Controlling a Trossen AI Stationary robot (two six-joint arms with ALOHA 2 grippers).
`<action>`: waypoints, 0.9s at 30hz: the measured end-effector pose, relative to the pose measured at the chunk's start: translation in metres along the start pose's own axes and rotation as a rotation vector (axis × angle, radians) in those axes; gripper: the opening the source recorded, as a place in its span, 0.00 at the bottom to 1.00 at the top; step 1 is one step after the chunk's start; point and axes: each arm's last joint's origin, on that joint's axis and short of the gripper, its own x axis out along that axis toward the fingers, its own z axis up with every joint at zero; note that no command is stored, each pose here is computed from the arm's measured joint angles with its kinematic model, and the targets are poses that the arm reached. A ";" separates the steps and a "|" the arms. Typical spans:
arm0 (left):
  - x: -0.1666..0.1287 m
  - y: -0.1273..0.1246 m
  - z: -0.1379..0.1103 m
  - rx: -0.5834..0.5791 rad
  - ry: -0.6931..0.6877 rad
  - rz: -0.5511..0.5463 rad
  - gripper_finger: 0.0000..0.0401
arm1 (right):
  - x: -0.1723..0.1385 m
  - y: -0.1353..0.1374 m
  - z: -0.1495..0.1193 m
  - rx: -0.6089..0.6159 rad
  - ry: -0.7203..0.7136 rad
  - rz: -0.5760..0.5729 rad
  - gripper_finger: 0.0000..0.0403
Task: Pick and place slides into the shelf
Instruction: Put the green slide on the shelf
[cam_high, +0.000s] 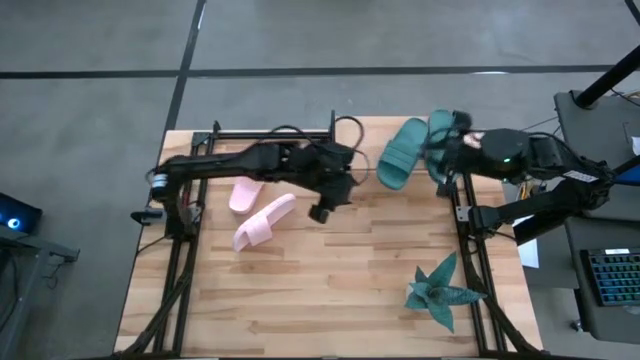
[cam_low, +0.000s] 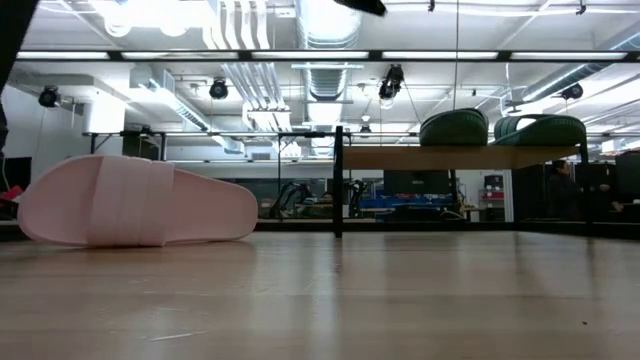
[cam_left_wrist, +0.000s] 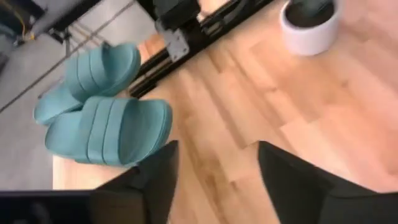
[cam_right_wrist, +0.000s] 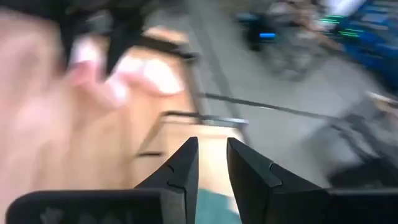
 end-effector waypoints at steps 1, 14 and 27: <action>-0.007 -0.003 -0.002 0.002 -0.012 -0.008 0.45 | 0.004 0.003 0.000 -0.019 0.008 0.046 0.19; -0.071 -0.045 -0.057 -0.116 -0.209 0.130 0.05 | 0.081 0.036 -0.011 -0.169 0.433 -0.159 0.43; -0.090 -0.096 -0.136 -0.177 -0.344 0.407 0.05 | 0.131 0.067 -0.027 -0.181 0.667 -0.050 0.47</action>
